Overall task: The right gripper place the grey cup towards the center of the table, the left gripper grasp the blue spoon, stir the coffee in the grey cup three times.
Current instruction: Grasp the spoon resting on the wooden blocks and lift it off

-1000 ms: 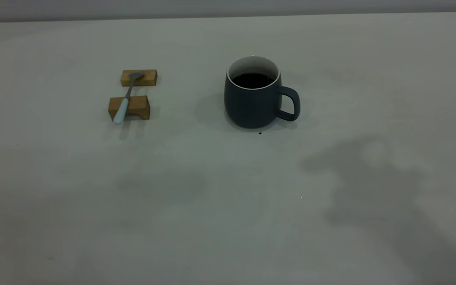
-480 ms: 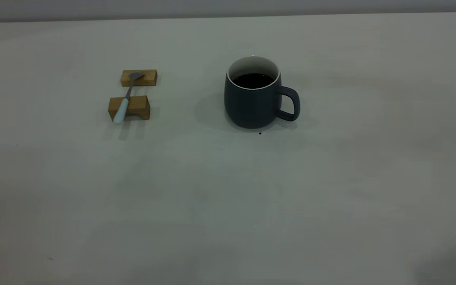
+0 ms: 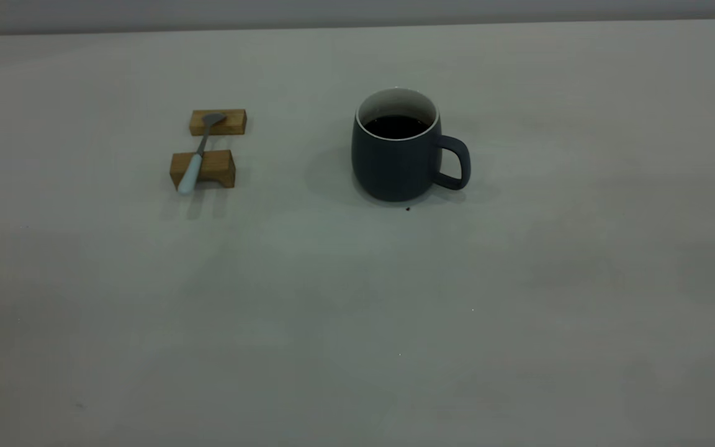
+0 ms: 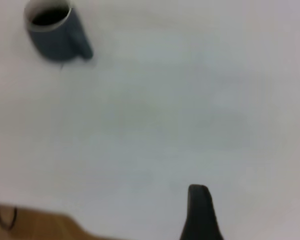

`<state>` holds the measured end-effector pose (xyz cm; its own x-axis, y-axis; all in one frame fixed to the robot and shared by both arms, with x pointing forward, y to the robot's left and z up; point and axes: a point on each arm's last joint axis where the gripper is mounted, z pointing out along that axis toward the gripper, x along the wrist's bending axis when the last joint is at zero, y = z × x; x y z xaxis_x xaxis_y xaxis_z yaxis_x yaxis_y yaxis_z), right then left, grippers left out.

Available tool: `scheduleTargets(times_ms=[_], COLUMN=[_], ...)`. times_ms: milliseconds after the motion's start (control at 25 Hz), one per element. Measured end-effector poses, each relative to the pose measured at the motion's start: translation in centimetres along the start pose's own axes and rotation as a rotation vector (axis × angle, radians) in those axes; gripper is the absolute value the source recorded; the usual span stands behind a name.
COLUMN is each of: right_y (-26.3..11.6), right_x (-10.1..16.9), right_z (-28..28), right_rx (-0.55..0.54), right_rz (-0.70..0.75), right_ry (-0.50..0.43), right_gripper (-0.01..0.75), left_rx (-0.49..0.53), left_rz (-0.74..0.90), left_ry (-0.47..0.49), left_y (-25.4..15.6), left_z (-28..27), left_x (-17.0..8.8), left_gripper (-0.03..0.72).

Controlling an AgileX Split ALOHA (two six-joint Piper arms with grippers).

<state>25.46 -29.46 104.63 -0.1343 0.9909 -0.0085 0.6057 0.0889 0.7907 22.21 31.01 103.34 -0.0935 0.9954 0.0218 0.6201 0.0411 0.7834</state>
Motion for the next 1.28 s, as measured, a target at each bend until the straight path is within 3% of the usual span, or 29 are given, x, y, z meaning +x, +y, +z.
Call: scheduleTargets(times_ms=[320, 1280], right_y=[-1.7, -1.7], right_x=[0.0, 0.0], right_z=[-0.9, -0.9], right_rx=[-0.068, -0.067], right_rz=[0.045, 0.047], right_ry=[-0.073, -0.077], right_gripper=[0.593, 0.591], left_rx=[0.000, 0.000], left_rz=[0.000, 0.011], left_ry=[0.000, -0.001], left_y=[0.0, 0.0], left_z=[0.0, 0.0], left_x=[0.0, 0.0], left_gripper=[0.446, 0.446])
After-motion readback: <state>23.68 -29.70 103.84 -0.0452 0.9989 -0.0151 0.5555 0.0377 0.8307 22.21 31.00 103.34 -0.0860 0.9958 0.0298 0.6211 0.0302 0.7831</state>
